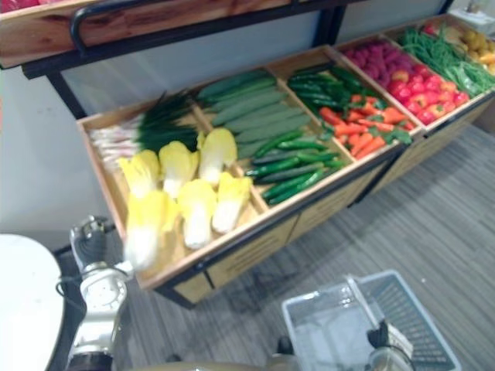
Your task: Pick vegetable in the basket
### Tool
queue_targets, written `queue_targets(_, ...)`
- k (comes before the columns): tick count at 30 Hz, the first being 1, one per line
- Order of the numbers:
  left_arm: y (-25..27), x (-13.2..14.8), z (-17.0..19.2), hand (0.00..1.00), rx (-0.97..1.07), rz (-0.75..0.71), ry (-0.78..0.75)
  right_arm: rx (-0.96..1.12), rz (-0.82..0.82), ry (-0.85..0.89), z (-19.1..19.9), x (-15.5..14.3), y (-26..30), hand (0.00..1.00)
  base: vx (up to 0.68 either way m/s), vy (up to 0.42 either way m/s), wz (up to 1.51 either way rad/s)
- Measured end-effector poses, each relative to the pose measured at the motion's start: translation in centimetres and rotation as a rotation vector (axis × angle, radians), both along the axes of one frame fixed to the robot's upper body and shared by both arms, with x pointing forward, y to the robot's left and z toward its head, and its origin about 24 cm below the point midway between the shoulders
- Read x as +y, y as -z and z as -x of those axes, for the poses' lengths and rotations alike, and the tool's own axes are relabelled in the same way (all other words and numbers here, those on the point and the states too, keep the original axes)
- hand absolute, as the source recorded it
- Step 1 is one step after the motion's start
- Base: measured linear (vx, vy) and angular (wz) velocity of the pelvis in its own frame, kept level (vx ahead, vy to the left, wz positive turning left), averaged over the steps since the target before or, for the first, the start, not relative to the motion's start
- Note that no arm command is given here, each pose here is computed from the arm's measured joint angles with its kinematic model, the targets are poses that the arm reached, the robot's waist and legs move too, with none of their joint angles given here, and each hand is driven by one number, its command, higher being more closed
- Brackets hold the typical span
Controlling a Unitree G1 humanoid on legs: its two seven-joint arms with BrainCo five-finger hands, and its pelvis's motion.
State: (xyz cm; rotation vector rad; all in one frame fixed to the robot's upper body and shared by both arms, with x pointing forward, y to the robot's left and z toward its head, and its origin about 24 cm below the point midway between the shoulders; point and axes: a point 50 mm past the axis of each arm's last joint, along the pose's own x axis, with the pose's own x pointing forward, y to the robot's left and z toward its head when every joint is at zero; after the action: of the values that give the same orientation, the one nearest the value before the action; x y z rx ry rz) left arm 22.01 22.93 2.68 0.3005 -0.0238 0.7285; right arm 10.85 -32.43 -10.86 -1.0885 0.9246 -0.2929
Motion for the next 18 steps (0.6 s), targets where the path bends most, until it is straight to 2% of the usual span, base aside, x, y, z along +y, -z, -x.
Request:
queue_targets(10,-1.8,-2.2,-0.9,1.0,-0.086,0.0,0.119,-0.025,0.012,-0.021,-1.3,-0.2,-0.5,1.0,0.0,0.0,0.0)
queue_targets(11,-1.8,-2.4,-0.9,0.0,-0.084,0.004,0.132,-0.026,0.016,-0.022,-1.3,-0.4,-0.6,1.0,0.0,0.0,0.0)
queue_targets(18,-1.5,-2.4,-0.9,0.0,-0.071,0.007,0.14,-0.023,0.014,-0.023,-1.3,-0.4,-0.6,1.0,0.0,0.0,0.0)
